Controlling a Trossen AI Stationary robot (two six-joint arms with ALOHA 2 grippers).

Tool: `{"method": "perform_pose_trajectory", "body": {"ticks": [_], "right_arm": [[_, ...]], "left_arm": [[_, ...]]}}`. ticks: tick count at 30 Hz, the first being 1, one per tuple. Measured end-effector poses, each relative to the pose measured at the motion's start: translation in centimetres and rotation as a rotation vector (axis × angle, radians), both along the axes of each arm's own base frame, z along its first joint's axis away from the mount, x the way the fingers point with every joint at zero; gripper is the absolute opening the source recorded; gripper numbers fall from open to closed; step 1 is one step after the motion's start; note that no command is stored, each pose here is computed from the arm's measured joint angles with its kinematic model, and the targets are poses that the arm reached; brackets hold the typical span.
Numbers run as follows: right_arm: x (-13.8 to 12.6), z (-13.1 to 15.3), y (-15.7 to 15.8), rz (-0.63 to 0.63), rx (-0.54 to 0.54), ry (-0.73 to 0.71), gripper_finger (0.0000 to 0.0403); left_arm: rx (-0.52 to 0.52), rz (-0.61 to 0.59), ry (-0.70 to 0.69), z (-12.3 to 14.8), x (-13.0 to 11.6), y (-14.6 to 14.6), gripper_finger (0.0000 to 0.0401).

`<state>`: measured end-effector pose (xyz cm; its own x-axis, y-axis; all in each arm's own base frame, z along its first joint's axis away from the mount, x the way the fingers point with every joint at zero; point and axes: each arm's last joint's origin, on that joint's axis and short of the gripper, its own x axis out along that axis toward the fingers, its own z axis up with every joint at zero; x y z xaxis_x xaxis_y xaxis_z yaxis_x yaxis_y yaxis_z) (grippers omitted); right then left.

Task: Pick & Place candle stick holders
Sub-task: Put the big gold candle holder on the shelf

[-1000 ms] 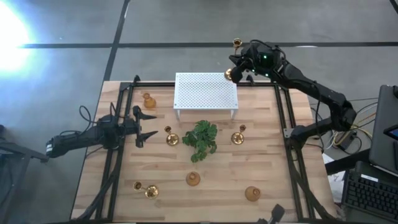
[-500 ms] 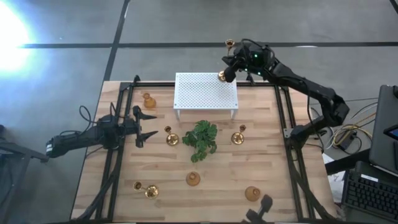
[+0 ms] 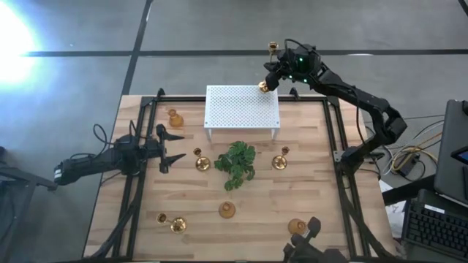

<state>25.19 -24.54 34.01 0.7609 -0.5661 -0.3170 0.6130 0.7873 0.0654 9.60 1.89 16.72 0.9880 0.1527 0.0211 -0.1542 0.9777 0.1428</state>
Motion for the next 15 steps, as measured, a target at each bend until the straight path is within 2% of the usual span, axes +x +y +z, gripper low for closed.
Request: {"method": "perform_pose_trajectory", "body": {"ticks": [7, 15], "right_arm": [[-0.1, -1.4, -0.7, 0.013, 0.026, 0.015, 0.0011], [-0.9, -2.8, -0.3, 0.004, -0.001, -0.004, 0.0011]], "left_arm": [[0.000, 0.000, 0.000, 0.0, 0.0, 0.0, 0.0319], [0.000, 0.000, 0.000, 0.0, 0.0, 0.0, 0.0319]]}}
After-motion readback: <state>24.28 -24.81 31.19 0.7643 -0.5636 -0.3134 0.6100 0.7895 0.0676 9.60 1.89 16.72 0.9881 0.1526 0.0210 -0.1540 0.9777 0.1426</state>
